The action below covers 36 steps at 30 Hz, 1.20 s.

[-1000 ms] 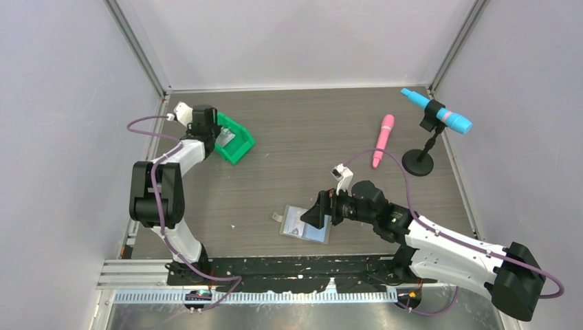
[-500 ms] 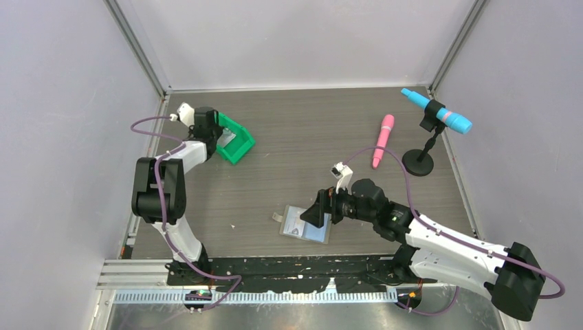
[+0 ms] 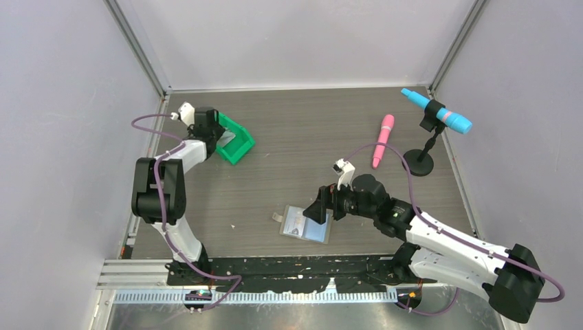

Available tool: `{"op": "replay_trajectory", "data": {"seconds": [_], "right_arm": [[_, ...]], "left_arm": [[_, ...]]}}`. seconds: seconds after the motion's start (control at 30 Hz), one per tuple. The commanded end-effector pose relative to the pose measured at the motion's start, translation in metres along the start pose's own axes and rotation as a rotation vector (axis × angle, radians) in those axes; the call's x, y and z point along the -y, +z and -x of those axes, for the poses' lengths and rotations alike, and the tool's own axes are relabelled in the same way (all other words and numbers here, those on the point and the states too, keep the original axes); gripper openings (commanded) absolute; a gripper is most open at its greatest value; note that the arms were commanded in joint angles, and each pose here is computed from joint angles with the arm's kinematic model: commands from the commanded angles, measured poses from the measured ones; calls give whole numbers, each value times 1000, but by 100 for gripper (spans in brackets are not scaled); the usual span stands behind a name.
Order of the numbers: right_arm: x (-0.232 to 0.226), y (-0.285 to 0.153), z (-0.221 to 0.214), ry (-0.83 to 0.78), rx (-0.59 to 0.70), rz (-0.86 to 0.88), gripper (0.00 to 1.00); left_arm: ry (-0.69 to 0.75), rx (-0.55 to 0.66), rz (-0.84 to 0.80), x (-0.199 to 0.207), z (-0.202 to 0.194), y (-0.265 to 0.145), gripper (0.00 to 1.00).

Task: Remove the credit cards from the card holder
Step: Place the credit card in the storage box, then remove the credit card from the card holder.

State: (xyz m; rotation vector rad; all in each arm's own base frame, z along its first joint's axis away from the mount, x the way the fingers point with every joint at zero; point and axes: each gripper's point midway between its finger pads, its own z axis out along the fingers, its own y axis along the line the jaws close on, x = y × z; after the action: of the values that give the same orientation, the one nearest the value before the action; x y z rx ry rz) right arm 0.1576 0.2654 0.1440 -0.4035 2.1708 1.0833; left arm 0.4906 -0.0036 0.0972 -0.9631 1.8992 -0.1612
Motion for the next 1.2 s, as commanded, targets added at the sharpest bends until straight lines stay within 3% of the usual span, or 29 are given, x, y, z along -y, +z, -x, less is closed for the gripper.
{"op": "replay_trajectory", "data": {"seconds": [0.0, 0.3, 0.47, 0.53, 0.7, 0.77, 1.17], "right_arm": [[-12, -6, 28, -76, 39, 8, 95], [-2, -12, 32, -79, 28, -62, 95], [12, -8, 29, -82, 8, -131, 95], [16, -7, 29, -79, 6, -157, 95], [15, -4, 26, -53, 11, -135, 96], [16, -3, 24, -39, 16, -132, 96], [18, -2, 11, 34, 5, -124, 98]], "left_arm": [[30, 66, -30, 17, 37, -18, 41], [27, 21, -111, 42, 54, -55, 47], [115, -180, -227, 79, 51, -98, 48], [190, -301, -213, 74, 37, -116, 48], [329, -331, -324, 71, 21, -163, 51], [346, -367, -364, 66, 6, -181, 55], [463, -713, -552, 6, -134, -262, 55]]}}
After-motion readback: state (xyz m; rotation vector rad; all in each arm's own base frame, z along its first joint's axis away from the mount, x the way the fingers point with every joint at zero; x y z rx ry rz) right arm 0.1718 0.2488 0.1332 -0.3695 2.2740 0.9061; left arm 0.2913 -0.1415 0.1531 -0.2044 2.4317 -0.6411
